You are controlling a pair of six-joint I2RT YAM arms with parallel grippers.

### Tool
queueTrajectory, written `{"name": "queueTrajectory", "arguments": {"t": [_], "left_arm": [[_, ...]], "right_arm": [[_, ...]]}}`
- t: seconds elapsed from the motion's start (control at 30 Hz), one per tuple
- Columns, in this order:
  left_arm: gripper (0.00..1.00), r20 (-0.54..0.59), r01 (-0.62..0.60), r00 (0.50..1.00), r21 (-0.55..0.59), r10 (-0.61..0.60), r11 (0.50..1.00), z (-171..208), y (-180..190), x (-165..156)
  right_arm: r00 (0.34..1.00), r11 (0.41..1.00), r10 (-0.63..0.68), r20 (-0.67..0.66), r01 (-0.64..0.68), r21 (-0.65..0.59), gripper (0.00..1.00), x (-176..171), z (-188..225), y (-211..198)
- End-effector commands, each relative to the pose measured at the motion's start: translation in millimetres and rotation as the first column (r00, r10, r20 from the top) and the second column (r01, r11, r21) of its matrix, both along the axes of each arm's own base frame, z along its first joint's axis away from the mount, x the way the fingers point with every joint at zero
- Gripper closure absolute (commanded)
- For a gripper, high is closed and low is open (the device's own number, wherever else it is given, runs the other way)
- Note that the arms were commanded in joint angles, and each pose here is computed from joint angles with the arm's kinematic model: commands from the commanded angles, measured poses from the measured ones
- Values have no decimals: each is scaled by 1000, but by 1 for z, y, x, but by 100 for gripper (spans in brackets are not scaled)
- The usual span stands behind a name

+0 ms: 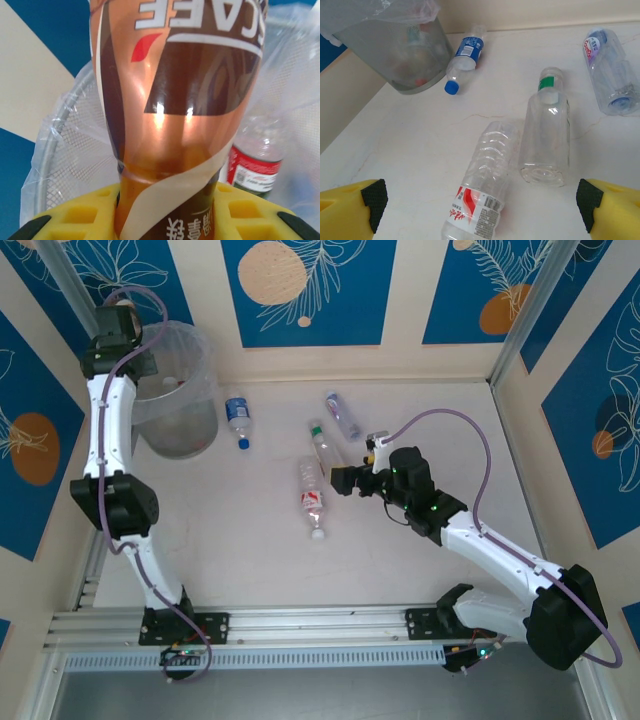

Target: Put the plastic bottles in the bin

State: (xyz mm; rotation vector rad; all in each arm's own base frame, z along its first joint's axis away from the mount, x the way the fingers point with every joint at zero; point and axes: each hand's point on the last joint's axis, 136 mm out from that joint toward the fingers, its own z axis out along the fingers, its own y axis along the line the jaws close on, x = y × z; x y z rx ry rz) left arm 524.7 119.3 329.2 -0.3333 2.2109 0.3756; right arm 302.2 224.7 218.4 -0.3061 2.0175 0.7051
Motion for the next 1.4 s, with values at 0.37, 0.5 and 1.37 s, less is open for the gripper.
{"name": "queueTrajectory", "arguments": {"t": [0.37,0.5,1.37], "left_arm": [[84,-94,-44,994,182,62,982,-6,38,4],[70,-56,-31,998,135,39,990,2,30,4],[8,84,102,993,-190,-88,976,15,-24,11]], "right_arm": [[998,1000,15,66,-14,-4,0,-2,15,-1],[997,1000,15,75,-14,-9,1,-2,16,-1],[998,1000,4,59,-4,-6,1,0,11,-1]]}}
